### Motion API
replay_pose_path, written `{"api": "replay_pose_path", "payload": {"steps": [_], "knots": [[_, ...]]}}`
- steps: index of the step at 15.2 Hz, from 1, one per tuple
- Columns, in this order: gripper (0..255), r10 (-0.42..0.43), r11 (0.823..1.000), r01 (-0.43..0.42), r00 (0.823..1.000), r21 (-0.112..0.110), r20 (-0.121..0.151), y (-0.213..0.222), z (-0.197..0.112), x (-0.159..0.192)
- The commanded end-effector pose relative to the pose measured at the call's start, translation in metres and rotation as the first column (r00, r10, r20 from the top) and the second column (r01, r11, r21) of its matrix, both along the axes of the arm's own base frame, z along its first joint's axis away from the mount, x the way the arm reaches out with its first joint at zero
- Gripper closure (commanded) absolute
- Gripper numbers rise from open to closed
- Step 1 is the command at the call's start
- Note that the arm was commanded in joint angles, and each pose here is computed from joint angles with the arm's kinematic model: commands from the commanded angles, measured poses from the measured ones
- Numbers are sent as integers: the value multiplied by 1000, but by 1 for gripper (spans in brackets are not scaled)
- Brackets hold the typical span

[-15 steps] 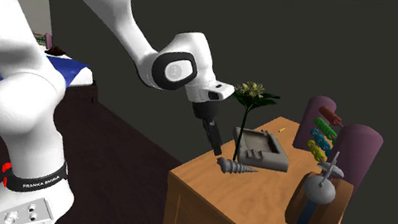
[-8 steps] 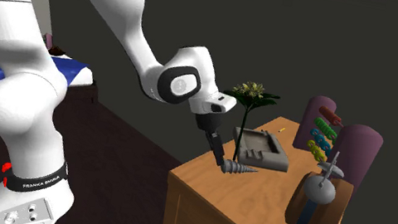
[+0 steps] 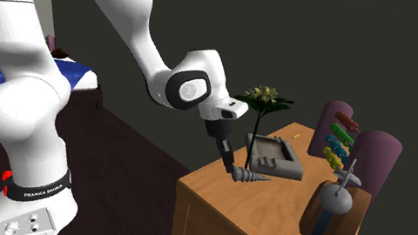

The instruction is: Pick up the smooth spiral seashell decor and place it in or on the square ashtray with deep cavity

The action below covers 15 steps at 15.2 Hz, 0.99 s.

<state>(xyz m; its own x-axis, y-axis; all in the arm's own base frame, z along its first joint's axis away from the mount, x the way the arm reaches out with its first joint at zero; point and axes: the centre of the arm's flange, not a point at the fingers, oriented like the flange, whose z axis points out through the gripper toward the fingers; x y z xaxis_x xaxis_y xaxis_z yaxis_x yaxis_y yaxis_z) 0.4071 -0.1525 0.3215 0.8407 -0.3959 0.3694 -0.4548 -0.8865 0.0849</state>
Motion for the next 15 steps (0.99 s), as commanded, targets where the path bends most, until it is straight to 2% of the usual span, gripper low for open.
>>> {"api": "replay_pose_path", "payload": {"steps": [1, 8, 9, 12, 15], "knots": [[255, 0, 1000, 0, 1000, 0, 0, 0, 0, 0], [255, 0, 1000, 0, 1000, 0, 0, 0, 0, 0], [0, 0, 1000, 0, 1000, 0, 0, 0, 0, 0], [0, 92, 994, -86, 993, 70, -81, -29, 6, 46], [0, 187, 976, -165, 970, 145, -154, -54, 6, 94]]}}
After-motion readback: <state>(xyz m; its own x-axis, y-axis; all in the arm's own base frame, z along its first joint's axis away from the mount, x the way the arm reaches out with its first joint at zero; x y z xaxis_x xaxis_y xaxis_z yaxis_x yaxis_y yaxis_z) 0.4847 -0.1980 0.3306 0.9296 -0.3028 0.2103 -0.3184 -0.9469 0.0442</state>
